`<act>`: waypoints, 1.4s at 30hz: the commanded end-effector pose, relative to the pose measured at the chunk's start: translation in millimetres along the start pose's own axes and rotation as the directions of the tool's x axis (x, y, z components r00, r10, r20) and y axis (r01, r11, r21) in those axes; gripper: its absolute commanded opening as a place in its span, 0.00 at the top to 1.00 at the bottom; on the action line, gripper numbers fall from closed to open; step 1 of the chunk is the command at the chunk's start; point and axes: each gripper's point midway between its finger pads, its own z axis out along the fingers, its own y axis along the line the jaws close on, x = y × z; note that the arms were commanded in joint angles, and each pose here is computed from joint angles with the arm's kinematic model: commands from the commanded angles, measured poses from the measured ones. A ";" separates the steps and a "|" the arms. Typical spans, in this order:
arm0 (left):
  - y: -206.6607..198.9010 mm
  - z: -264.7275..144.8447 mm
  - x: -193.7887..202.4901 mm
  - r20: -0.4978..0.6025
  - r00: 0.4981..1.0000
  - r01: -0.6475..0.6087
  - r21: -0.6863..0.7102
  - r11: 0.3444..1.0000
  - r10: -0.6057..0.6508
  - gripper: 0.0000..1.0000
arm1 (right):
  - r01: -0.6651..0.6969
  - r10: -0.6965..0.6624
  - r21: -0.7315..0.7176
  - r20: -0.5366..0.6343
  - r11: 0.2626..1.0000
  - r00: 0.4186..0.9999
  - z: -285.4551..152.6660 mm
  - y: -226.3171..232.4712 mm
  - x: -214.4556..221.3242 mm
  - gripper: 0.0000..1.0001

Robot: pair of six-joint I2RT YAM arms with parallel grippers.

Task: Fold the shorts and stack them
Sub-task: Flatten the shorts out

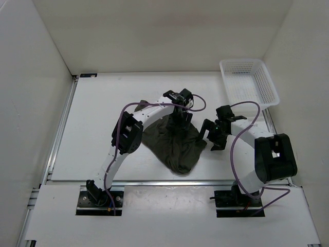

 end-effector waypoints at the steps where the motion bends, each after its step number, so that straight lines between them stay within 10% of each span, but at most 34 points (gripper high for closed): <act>1: 0.9 0.8 -1.2 0.010 1.000 0.002 -0.012 1.000 -0.001 0.28 | 0.011 -0.010 -0.023 0.019 1.000 1.000 2.5 10.9 -5.8 0.00; 4: 0.0 5.6 -1.2 0.004 1.000 0.002 -0.005 1.000 -0.002 0.58 | 0.011 -0.010 -0.023 0.019 1.000 1.000 2.5 11.0 -5.8 0.02; 5: -1.0 6.7 -3.7 0.008 1.000 0.001 -0.003 1.000 -0.001 0.88 | 0.005 -0.004 -0.029 0.027 1.000 1.000 2.8 12.7 -7.9 0.04; 8: 2.0 0.0 -4.2 0.016 1.000 0.002 -0.025 1.000 -0.001 0.90 | 0.014 -0.014 -0.032 0.027 0.999 1.000 7.9 14.8 -8.7 0.17; 16: 41.2 -74.8 -42.2 0.170 0.980 0.103 0.014 0.995 -0.104 0.90 | 0.030 -0.028 -0.059 0.038 0.998 0.999 15.6 41.0 -34.2 1.00; 23: 111.9 -206.3 -97.1 0.438 0.872 0.205 0.081 0.975 -0.220 0.90 | 0.109 -0.057 -0.193 0.260 0.975 0.964 -52.9 134.9 -145.3 1.00; 27: 161.0 -332.8 -103.8 0.663 0.679 0.246 0.200 0.948 -0.316 0.90 | 0.235 -0.032 -0.324 0.526 0.916 0.850 -177.5 213.9 -214.1 1.00; 33: 191.0 -423.1 -66.9 0.817 0.468 0.283 0.221 0.933 -0.336 0.90 | 0.340 -0.048 -0.271 0.716 0.901 0.696 -266.1 220.3 -196.0 1.00; 38: 195.6 -353.4 -8.0 0.723 0.557 0.396 0.202 0.896 -0.409 0.89 | 0.236 -0.071 -0.151 0.684 0.960 0.726 -211.4 148.7 -150.5 1.00; 40: 194.4 -288.6 25.1 0.630 0.614 0.460 0.203 0.864 -0.475 0.56 | 0.188 -0.105 -0.073 0.609 0.980 0.786 -158.4 100.0 -108.9 0.91; 42: 199.4 -239.9 51.5 0.557 0.636 0.527 0.192 0.828 -0.534 0.19 | 0.159 -0.112 -0.036 0.557 0.987 0.823 -130.4 67.4 -76.4 0.54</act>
